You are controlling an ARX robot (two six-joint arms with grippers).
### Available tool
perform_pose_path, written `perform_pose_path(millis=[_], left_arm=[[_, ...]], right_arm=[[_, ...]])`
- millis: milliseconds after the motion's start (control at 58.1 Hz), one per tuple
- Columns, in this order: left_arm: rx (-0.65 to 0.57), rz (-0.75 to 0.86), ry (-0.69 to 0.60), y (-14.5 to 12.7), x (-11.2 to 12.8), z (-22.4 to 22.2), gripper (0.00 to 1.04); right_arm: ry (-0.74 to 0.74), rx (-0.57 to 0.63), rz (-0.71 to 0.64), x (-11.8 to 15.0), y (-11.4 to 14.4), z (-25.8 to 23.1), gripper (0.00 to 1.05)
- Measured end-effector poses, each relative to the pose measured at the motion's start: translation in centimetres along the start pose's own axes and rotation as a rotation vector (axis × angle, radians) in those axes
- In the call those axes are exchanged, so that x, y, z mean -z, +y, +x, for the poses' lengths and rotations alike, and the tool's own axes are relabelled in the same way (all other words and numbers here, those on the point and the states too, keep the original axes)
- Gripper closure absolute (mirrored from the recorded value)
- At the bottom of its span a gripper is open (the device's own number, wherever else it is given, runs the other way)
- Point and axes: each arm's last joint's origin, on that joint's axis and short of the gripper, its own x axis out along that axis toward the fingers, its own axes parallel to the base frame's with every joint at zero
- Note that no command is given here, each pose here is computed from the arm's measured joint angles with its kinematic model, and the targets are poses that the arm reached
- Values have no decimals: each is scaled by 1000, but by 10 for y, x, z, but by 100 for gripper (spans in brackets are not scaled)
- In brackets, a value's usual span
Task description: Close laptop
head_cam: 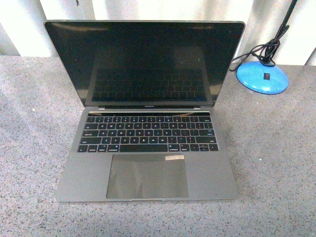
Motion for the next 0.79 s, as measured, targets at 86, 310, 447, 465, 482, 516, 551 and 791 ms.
perform_pose_path(millis=[86, 310, 447, 465, 482, 516, 551, 791], left_arm=[[-20, 21, 8, 0, 2, 14, 7], [-53, 84, 17, -2, 5, 44, 13], [-56, 109, 4, -2, -1, 52, 40], [-58, 116, 5, -2, -3, 55, 45], [-62, 118, 8, -2, -3, 56, 49], [-63, 122, 12, -3, -3, 60, 56], [-70, 127, 31, -3, 0, 63, 65], [-78, 132, 101, -6, 12, 68, 101]], right_arm=[[-11, -16, -18, -12, 8, 8, 10], [-59, -59, -34, -34, 34, 33, 24], [-79, -72, -22, -46, 40, 42, 50], [-82, -75, -17, -48, 41, 43, 56], [-85, -78, -16, -50, 42, 44, 59], [-92, -80, -8, -53, 43, 45, 66], [-101, -80, 3, -58, 45, 47, 75], [-133, -117, 89, -68, 63, 52, 104]])
